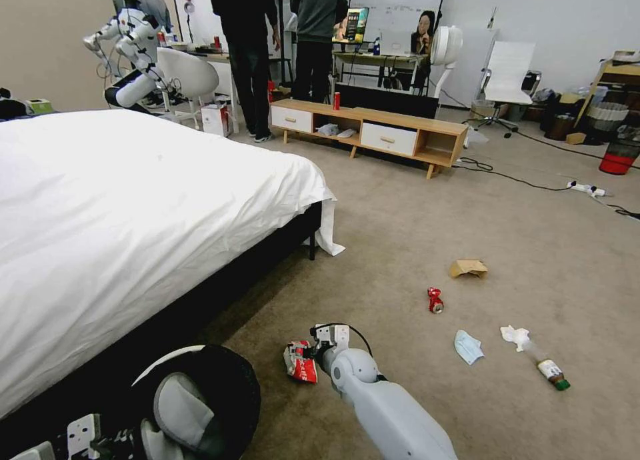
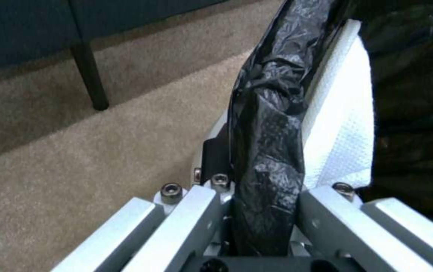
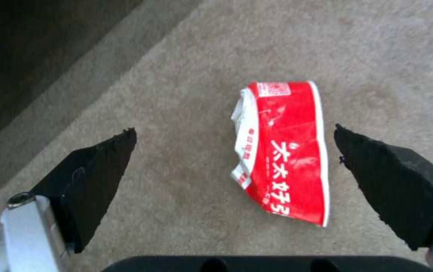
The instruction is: Pick up the trash bin, then pick up the garbage from the floor and place it into the trash bin.
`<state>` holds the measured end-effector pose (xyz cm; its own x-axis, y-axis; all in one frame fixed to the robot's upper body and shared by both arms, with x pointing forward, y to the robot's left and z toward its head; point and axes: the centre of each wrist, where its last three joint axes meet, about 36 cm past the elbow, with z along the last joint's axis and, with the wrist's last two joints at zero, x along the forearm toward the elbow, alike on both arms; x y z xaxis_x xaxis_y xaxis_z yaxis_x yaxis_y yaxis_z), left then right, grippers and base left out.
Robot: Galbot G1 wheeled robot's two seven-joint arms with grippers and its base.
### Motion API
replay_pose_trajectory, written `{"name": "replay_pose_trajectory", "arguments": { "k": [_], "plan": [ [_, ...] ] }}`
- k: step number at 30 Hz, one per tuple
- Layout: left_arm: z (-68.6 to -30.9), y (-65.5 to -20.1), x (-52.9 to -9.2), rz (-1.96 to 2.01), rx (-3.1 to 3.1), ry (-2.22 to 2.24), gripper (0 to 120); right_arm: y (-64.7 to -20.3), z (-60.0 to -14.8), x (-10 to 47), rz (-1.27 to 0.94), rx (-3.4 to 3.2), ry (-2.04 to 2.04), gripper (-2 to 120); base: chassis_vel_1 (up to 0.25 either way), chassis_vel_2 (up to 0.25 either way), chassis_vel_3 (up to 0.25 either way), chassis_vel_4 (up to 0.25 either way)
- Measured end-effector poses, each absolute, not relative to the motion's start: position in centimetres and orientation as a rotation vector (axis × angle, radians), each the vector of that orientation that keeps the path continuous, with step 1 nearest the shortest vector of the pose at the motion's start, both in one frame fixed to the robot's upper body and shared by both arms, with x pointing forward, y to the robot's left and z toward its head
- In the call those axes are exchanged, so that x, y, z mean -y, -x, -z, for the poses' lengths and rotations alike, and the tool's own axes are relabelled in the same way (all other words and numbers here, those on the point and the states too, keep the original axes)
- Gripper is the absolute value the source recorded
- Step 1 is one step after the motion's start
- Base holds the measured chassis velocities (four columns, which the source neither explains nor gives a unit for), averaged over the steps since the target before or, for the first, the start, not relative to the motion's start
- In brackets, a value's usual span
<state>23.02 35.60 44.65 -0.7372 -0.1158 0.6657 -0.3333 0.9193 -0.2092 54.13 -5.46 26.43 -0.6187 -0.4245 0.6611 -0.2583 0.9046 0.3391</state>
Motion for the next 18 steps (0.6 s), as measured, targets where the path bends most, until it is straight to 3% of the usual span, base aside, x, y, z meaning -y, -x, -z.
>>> {"name": "replay_pose_trajectory", "arguments": {
  "k": [18],
  "plan": [
    [-44.8,-22.6,-35.4,-0.42,2.391,-0.311,1,-54.7,-22.4,5.1,0.213,2.29,-0.522,100,0.0,0.0,0.0,0.0]
  ]
}}
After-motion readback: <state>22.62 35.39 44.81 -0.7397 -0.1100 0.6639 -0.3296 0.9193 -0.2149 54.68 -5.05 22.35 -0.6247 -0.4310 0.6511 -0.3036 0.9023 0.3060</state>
